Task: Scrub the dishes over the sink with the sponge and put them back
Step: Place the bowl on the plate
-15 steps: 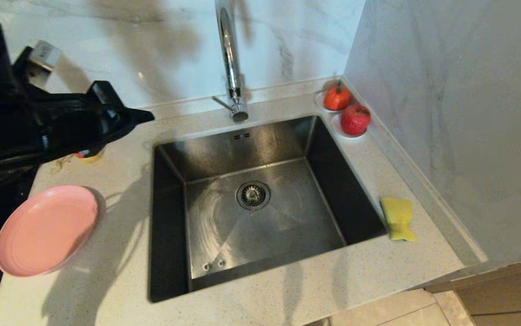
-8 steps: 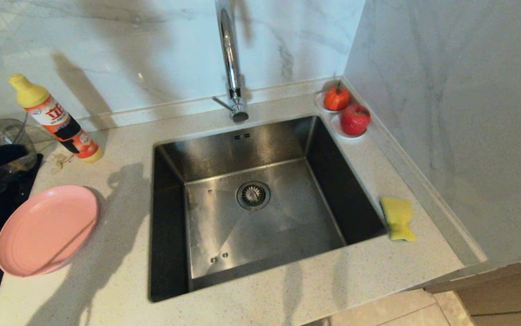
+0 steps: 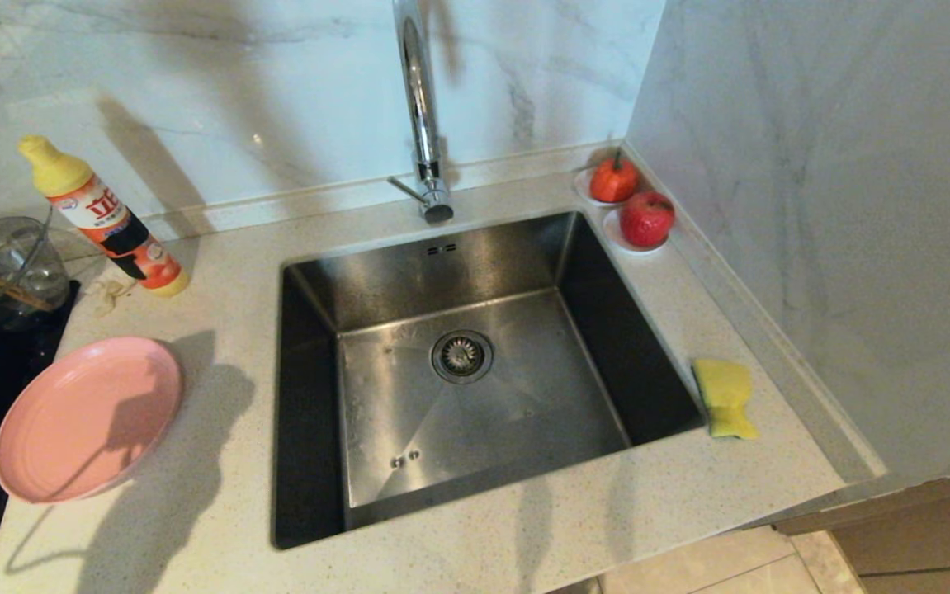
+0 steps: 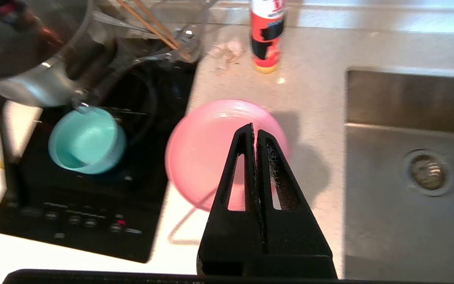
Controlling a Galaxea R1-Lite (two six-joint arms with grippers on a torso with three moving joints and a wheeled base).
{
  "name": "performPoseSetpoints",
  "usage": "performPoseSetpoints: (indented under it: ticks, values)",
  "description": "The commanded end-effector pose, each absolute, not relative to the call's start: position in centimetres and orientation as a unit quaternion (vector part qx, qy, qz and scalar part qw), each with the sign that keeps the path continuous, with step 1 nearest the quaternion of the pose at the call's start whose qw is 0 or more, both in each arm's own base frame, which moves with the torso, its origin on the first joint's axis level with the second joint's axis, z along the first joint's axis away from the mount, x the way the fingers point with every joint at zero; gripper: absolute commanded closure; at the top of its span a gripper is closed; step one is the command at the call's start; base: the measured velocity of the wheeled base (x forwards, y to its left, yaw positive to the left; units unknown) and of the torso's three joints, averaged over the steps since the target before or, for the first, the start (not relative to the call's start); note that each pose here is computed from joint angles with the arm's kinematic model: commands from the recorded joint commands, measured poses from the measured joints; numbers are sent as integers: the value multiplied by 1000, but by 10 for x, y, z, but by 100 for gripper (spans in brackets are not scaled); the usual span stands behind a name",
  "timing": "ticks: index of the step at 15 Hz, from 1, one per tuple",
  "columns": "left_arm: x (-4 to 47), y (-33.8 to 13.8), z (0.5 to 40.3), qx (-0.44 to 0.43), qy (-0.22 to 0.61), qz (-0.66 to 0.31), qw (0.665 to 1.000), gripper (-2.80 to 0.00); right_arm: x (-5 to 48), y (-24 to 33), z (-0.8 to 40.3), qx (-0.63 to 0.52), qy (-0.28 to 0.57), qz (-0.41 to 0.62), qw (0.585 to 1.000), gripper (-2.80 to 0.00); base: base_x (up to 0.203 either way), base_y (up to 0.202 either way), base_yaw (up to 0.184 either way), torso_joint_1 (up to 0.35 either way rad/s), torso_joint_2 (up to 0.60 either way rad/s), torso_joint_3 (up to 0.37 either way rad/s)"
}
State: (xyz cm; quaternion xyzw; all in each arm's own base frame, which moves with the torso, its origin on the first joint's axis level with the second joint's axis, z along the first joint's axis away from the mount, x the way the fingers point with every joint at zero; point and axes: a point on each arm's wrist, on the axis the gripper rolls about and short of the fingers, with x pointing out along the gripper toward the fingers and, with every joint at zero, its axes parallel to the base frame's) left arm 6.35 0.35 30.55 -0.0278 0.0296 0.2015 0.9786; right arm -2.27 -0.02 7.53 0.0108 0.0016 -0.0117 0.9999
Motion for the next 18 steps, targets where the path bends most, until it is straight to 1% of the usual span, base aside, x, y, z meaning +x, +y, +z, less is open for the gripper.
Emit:
performPoseSetpoints:
  ticks: [1,4,8,10,14,18]
  values:
    - [106,3,322,-13,61,228,972,0,-22,0,75,11,3,-12,1000,0,0,0,0,0,0,0]
    - [165,16,343,7,102,278,955,0,-22,0,75,11,3,-12,1000,0,0,0,0,0,0,0]
    - [234,49,349,42,150,326,932,0,-22,0,75,11,3,-12,1000,0,0,0,0,0,0,0]
    - [260,79,344,44,170,327,929,0,-22,0,75,11,3,-12,1000,0,0,0,0,0,0,0]
    - [265,109,330,4,211,272,939,0,-22,0,75,11,3,-12,1000,0,0,0,0,0,0,0]
    - [250,144,324,-40,221,263,939,0,-22,0,75,11,3,-12,1000,0,0,0,0,0,0,0]
